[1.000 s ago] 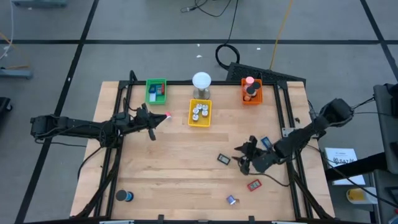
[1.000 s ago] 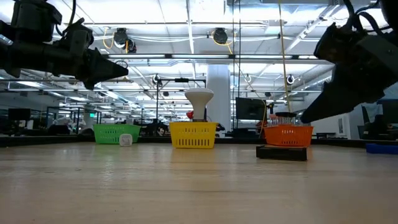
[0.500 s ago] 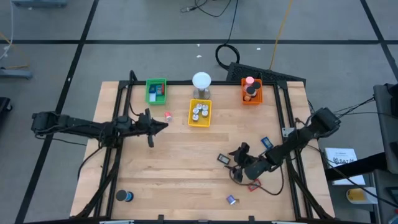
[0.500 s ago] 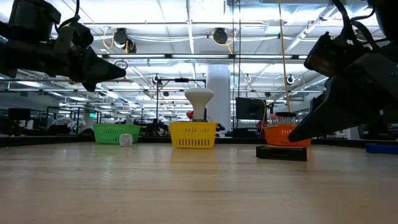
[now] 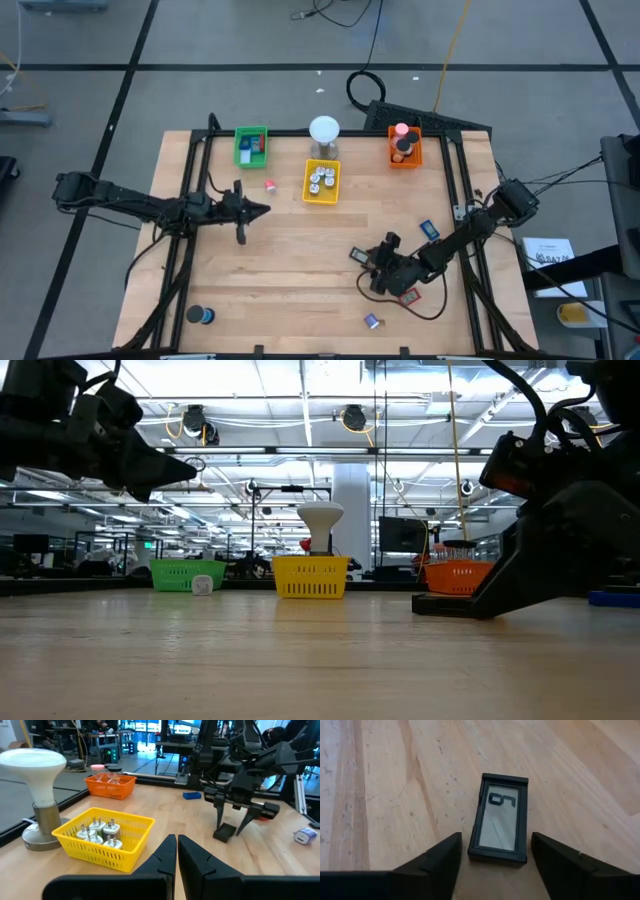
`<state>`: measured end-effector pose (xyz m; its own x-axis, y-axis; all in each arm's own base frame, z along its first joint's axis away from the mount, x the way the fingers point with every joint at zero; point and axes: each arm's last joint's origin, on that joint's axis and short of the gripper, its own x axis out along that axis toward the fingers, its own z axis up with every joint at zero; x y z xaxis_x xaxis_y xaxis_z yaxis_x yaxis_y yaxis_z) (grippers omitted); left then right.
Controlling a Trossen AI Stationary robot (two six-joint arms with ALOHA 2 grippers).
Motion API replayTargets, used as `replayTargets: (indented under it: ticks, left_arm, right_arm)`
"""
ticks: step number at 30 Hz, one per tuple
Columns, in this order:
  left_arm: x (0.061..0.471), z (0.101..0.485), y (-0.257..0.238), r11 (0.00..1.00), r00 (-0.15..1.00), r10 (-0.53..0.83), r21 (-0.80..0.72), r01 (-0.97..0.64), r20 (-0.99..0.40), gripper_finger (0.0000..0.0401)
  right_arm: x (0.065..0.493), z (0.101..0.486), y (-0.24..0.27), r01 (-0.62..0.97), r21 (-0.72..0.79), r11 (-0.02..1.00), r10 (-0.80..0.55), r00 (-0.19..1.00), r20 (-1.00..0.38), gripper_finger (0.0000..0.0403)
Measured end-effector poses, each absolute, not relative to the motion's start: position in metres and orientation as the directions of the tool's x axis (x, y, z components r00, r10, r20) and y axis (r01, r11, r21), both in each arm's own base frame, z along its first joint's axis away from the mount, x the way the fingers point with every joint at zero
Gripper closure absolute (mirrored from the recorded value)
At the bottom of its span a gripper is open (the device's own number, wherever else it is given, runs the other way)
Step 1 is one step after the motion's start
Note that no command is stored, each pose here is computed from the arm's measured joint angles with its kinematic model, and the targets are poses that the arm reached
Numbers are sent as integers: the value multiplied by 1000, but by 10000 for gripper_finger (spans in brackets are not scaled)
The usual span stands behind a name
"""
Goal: Pick & Place Office items
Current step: Put the black digital clock into the green bin
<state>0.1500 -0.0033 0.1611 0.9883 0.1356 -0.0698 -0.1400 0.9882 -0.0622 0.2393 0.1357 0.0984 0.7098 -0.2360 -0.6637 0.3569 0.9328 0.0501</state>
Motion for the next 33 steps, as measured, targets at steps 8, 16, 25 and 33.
replayTargets:
  ticks: [8,16,25,33]
  left_arm:
    - [150,160,-4,987,988,137,-72,-142,-77,384]
    - [150,160,-2,981,982,175,-70,-180,-76,384]
    - [150,160,-2,981,981,175,-71,-181,-79,384]
    - [150,159,-2,981,980,175,-71,-182,-89,384]
  right_arm:
    - [249,104,133,324,44,945,-226,744,-628,256]
    - [319,139,107,204,-29,979,-182,790,-585,256]
    - [421,131,68,5,-91,996,-63,763,-644,256]
    - [448,127,42,-63,-76,995,-2,758,-652,254]
